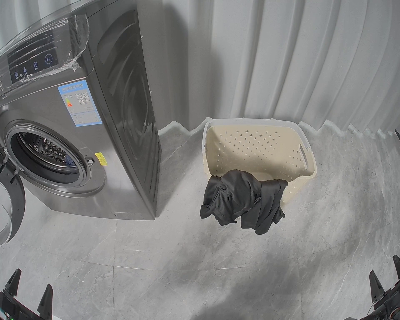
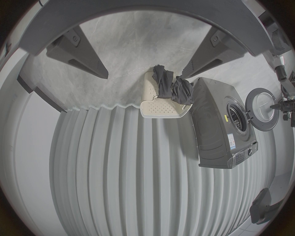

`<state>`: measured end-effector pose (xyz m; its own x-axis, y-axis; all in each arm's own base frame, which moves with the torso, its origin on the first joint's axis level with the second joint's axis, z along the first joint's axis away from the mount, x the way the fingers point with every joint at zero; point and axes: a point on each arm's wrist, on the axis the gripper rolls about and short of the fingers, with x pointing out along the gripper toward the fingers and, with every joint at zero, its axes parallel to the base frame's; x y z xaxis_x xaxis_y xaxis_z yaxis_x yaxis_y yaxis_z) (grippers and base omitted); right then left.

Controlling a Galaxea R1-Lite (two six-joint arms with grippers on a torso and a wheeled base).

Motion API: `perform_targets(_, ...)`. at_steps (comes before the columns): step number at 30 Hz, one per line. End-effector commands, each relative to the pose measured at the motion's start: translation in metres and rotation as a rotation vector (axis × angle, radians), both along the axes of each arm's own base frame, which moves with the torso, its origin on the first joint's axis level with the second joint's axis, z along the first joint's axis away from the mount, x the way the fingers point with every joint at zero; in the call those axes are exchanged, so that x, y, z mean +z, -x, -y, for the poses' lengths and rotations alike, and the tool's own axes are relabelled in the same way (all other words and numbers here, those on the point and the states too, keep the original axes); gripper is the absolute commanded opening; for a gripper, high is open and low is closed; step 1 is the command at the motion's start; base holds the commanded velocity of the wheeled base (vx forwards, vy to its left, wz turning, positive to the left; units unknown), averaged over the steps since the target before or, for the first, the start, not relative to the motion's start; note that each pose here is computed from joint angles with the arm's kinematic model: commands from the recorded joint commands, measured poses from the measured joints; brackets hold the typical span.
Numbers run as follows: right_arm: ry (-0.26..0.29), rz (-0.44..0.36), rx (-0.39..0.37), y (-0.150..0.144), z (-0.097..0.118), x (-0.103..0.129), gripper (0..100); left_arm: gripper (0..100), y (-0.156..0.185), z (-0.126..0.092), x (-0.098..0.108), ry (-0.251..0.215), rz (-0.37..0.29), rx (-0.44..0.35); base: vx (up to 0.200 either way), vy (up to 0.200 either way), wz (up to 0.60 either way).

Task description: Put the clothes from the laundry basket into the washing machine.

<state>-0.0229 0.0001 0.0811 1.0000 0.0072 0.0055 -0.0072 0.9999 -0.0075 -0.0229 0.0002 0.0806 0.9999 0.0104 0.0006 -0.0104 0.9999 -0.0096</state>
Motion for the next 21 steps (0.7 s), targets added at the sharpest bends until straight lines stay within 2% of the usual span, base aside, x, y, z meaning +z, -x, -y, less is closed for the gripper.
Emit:
perform_targets(1, 0.002, -0.007, 0.000, -0.0005, 0.0000, -0.0052, 100, 100, 0.0000, 0.0000, -0.0049, 0.004, -0.001, 0.000, 0.000, 0.000, 0.00)
perform_targets(3, 0.000, -0.006, 0.004, -0.0005, 0.0000, -0.0050, 100, 100, 0.0000, 0.0000, -0.0049, 0.007, -0.001, 0.002, 0.000, 0.000, 0.00)
perform_targets(20, 0.002, -0.006, 0.003, -0.0005, -0.0001, -0.0050, 100, 100, -0.0001, 0.0000, -0.0053, 0.000, -0.002, 0.003, 0.000, -0.200, 0.00)
perform_targets(21, 0.002, -0.006, 0.003, -0.0005, -0.0001, -0.0050, 100, 100, -0.0001, 0.0000, -0.0051, 0.000, -0.001, 0.003, 0.000, 0.000, 0.00)
